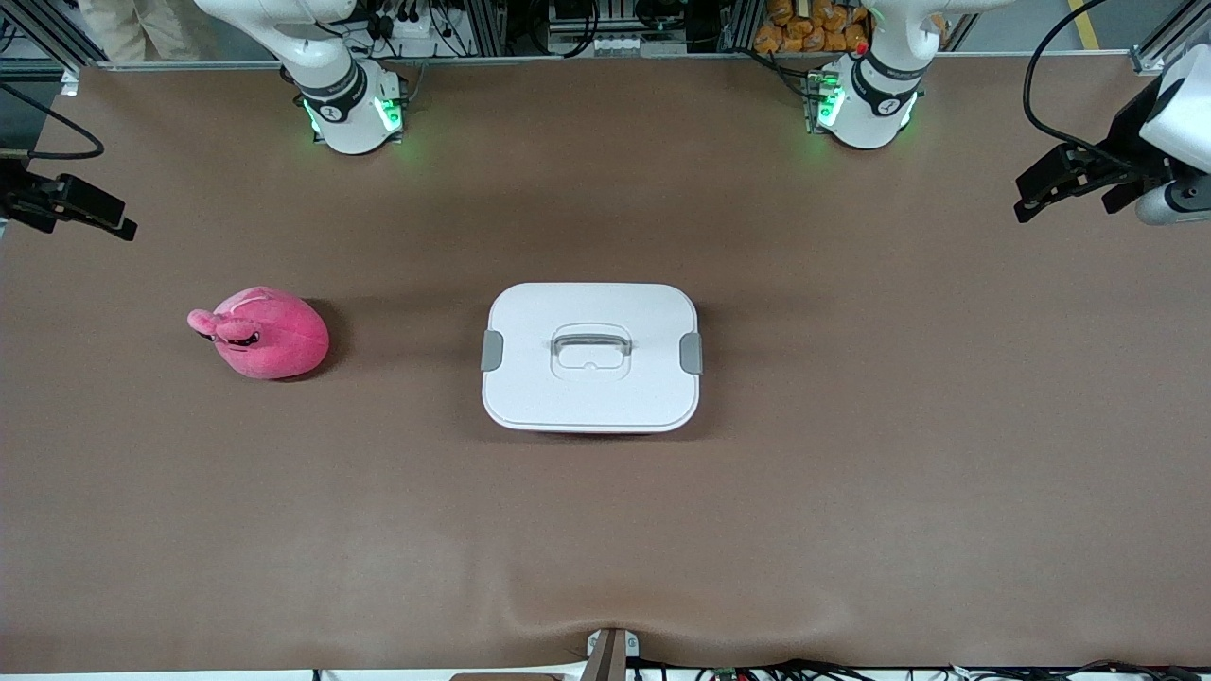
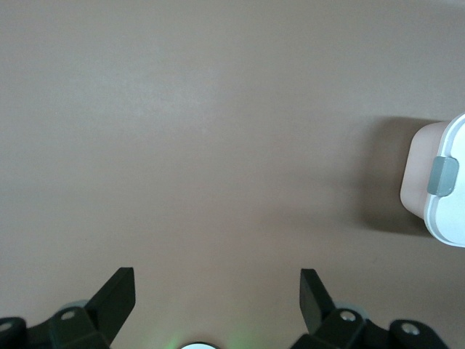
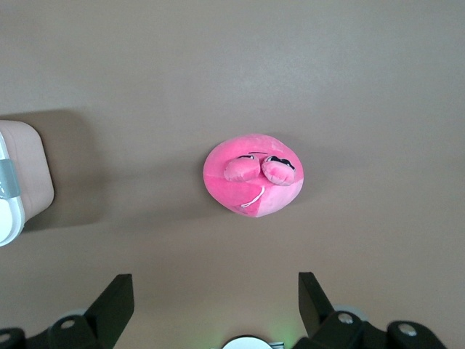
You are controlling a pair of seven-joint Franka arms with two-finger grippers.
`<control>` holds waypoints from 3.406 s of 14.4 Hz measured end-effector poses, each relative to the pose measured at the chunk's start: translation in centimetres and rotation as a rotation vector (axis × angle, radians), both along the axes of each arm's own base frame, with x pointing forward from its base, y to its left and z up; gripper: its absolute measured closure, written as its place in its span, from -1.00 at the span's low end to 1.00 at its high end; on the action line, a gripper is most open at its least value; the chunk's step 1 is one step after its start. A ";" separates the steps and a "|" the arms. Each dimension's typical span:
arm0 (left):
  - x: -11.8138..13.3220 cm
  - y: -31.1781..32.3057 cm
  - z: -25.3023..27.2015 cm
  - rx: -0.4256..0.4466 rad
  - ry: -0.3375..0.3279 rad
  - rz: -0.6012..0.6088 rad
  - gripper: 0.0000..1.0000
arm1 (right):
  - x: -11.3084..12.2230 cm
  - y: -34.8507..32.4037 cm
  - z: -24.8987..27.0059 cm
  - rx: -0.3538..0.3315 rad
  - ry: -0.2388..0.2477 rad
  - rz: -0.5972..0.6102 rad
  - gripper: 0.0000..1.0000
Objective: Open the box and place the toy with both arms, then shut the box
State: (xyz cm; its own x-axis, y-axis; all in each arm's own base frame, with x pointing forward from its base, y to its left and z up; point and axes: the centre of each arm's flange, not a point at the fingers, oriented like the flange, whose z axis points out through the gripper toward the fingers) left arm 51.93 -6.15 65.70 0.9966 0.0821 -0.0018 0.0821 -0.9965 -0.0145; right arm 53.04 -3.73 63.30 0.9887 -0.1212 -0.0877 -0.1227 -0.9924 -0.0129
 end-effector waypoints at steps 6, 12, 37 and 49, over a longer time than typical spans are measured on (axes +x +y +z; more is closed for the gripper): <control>0.0 -0.1 0.0 0.000 -0.001 -0.001 -1.00 | 0.0 0.0 0.0 0.000 0.000 0.000 -1.00; 0.0 -0.3 0.0 0.000 0.000 -0.005 -1.00 | 0.0 0.0 -0.9 0.001 0.020 0.000 -1.00; 0.3 -2.5 -1.1 0.006 0.019 0.191 -1.00 | 0.0 0.1 -3.7 0.005 0.067 0.004 -1.00; -0.8 -12.9 -4.1 0.037 0.058 0.465 -1.00 | 1.0 -4.6 -8.7 0.024 -0.022 0.234 -1.00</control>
State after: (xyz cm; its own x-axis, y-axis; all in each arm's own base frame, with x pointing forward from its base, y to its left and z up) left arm 51.16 -19.05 61.62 0.8525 0.5207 -0.0455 0.5175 -0.8531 -0.0670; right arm 54.07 -8.36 54.58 0.9913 0.1138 -0.0657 0.1116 -0.9931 -0.0365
